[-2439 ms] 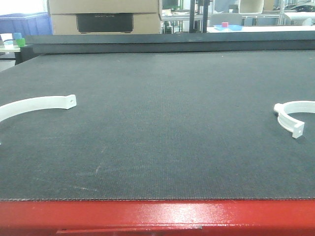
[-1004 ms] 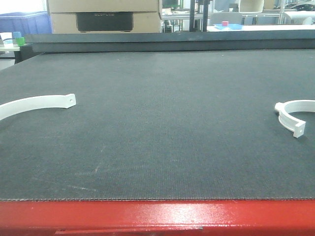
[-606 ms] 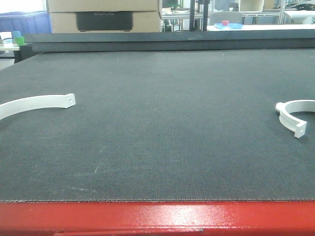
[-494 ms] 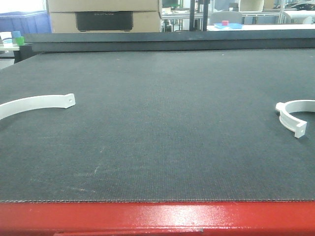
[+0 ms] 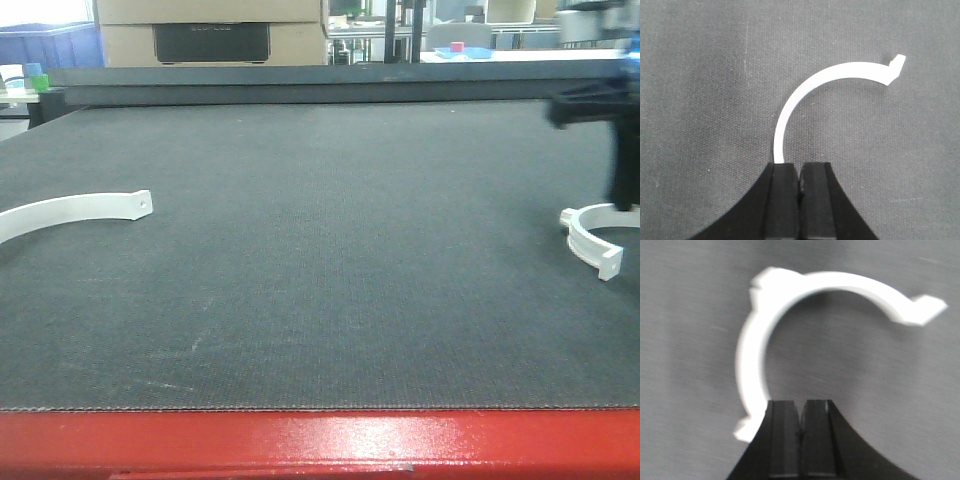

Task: Grab PVC pipe and place in blue bin
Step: 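Close left and right grippers on the edge of each white clamp, then lift both held clamps up off the bench surface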

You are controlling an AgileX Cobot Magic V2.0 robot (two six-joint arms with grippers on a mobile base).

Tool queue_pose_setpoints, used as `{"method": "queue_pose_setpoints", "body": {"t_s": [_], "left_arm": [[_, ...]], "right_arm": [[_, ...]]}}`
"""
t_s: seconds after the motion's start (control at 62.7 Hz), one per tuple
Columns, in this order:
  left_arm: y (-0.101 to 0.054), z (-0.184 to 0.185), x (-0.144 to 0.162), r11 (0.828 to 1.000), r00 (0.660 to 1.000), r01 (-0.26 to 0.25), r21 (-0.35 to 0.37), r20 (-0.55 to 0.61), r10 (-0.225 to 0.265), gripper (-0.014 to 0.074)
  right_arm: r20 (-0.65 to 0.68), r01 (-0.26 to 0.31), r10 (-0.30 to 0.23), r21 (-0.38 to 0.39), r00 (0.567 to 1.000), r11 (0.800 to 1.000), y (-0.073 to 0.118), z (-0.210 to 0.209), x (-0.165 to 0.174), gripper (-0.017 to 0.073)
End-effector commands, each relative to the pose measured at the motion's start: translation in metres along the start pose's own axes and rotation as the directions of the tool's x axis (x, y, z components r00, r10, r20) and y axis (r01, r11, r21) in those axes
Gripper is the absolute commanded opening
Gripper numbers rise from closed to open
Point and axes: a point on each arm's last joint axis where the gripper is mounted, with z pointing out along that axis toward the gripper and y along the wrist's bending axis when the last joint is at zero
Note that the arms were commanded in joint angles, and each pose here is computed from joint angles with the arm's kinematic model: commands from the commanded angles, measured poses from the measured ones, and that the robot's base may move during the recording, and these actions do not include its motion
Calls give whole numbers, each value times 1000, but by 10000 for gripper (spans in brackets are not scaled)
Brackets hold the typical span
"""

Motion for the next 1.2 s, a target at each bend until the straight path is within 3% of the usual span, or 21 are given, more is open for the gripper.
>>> {"method": "queue_pose_setpoints", "body": {"t_s": [0.0, 0.096, 0.175, 0.239, 0.383, 0.494, 0.813, 0.925, 1.052, 1.18], "left_arm": [[-1, -3, -3, 1000, 1000, 13, 8, 23, -13, -96], [-1, -2, -1, 1000, 1000, 13, 7, 3, -13, -96], [-1, -2, 1, 1000, 1000, 13, 6, -20, -13, -96], [-1, -2, 3, 1000, 999, 13, 5, -33, -13, -96], [-1, -2, 4, 1000, 999, 13, 5, -43, -13, -96], [-1, -2, 4, 1000, 999, 13, 5, -43, -13, -96], [-2, -1, 4, 999, 999, 28, 20, -47, -27, -96], [-3, -1, 4, 999, 998, 34, 27, -47, -33, -96], [-4, -2, 4, 998, 998, 50, 43, -49, -48, -96], [-7, -3, 3, 996, 997, 67, 64, -50, -64, -96]], "right_arm": [[-6, -43, 43, 12, 999, 999, 6, 2, -11, -151], [-18, -80, 81, 15, 997, 997, 7, 3, -19, -151], [-12, -81, 81, 14, 997, 997, 8, 4, -24, -130], [-7, -81, 81, 13, 997, 997, 8, 4, -27, -62], [-29, -81, 82, 18, 996, 997, 9, 13, -29, 185], [-48, -80, 81, 22, 996, 997, 9, 26, -30, 251], [-121, -127, 124, -14, 985, 992, 15, 59, -31, 217], [-131, -108, 108, 12, 985, 994, 13, 58, -30, 81], [-154, -63, 74, 78, 985, 995, 7, 47, -33, -171], [-156, -38, 59, 133, 986, 990, 2, 22, -39, -168]]}}
